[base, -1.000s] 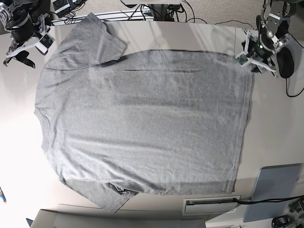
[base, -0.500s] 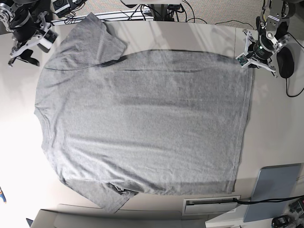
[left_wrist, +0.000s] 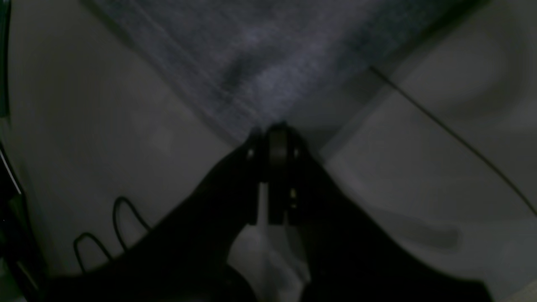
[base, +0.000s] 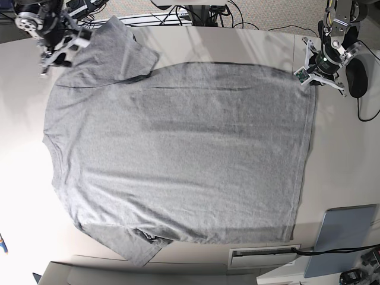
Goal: Fold the T-shirt properly
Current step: 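Move both grippers to the shirt's shoulder corners and grasp them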
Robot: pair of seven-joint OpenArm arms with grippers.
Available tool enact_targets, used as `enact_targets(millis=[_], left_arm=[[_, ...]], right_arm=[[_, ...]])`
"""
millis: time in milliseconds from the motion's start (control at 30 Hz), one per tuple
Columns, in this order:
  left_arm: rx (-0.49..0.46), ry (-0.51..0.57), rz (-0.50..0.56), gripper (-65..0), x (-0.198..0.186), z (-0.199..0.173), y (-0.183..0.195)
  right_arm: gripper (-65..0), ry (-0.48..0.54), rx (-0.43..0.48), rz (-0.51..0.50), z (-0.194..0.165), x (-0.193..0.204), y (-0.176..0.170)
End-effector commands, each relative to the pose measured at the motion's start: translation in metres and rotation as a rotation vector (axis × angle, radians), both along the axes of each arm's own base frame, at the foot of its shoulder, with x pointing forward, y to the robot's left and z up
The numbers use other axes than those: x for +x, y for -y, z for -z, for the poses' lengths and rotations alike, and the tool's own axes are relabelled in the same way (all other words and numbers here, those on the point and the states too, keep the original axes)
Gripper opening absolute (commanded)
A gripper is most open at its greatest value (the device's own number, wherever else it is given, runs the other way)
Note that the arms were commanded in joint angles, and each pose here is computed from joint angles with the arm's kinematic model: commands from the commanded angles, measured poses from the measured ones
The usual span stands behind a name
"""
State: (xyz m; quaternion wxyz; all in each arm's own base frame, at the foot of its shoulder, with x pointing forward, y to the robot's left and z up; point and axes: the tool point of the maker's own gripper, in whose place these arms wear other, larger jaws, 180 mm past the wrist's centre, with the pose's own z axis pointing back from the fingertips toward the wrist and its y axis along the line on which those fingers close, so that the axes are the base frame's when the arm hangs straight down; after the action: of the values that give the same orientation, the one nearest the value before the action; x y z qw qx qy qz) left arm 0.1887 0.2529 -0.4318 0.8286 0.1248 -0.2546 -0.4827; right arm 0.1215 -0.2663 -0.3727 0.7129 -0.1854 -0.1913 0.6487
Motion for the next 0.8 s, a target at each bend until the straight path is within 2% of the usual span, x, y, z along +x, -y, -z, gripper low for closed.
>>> enact_targets(millis=[0, 100, 233, 567, 767], left_arm=[[0.001, -0.031, 0.012, -65.0, -0.007, 0.003, 0.000], [-0.001, -0.028, 0.013, -65.0, -0.006, 0.002, 0.000], [0.000, -0.026, 0.011, -65.0, -0.006, 0.002, 0.000], [0.000, -0.027, 0.011, -65.0, -0.006, 0.002, 0.000], [0.000, -0.027, 0.011, -65.0, -0.006, 0.002, 0.000]], right_arm=[[-33.1, 0.014, -0.032, -0.024, -0.002, 0.006, 0.003], [-33.1, 0.012, -0.051, -0.027, 0.004, 0.011, 0.001], [-33.1, 0.011, -0.025, -0.026, 0.010, 0.017, -0.005], [-33.1, -0.045, -0.017, -0.041, 0.043, 0.022, -0.012], [-33.1, -0.040, -0.021, -0.061, 0.053, 0.037, -0.020]])
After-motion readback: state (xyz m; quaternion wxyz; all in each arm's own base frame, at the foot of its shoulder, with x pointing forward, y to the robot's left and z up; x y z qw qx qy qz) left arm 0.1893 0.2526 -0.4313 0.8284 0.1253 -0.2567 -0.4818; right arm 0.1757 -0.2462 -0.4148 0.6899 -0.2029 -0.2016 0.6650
